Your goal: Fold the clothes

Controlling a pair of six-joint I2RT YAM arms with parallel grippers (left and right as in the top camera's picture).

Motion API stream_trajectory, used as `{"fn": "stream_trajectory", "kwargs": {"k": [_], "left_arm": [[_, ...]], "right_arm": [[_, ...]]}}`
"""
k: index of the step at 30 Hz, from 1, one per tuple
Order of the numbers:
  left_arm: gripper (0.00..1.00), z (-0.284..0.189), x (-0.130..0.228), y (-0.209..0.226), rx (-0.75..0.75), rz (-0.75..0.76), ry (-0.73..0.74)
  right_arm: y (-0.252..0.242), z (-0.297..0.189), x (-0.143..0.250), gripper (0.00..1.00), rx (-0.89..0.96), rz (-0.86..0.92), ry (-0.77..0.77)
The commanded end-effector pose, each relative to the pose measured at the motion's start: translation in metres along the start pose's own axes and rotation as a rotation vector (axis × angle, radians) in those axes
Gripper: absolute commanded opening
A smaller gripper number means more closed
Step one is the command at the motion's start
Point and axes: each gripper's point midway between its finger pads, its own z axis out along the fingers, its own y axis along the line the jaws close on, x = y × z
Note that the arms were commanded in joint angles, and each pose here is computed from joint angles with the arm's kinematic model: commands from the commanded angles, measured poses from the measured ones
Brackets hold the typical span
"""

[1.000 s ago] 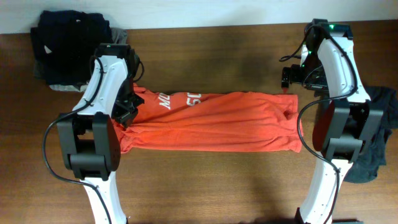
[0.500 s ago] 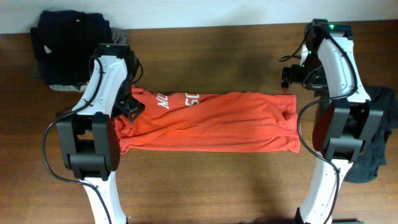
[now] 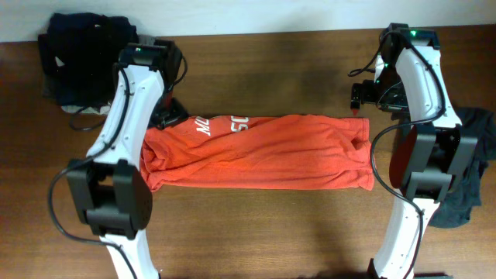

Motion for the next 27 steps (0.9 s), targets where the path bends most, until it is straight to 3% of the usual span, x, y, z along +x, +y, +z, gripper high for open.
{"fn": "stream_trajectory", "kwargs": {"k": [1, 3, 5, 8, 11, 18, 27], "left_arm": [[0.99, -0.010, 0.005, -0.022, 0.112, 0.121, 0.001], [0.98, -0.005, 0.003, -0.030, 0.127, 0.140, -0.008], [0.89, 0.002, 0.002, -0.036, 0.141, 0.150, -0.008], [0.89, 0.011, 0.012, -0.046, 0.185, 0.201, 0.038], [0.99, 0.021, 0.024, -0.050, 0.206, 0.260, 0.091], [0.99, 0.054, 0.043, -0.059, 0.235, 0.355, 0.146], [0.99, 0.072, 0.046, -0.064, 0.247, 0.364, 0.140]], "right_arm": [[0.002, 0.006, 0.001, 0.99, -0.024, 0.011, 0.020], [0.005, 0.006, 0.002, 0.99, -0.040, 0.012, 0.021], [0.006, 0.006, 0.002, 0.99, -0.046, 0.012, 0.022], [0.006, 0.006, 0.002, 0.99, -0.045, 0.012, 0.023], [0.006, 0.006, 0.004, 0.99, -0.045, 0.011, 0.030], [0.004, 0.005, 0.015, 0.99, -0.039, 0.001, 0.076], [-0.006, 0.023, 0.035, 0.99, 0.012, -0.047, 0.163]]}}
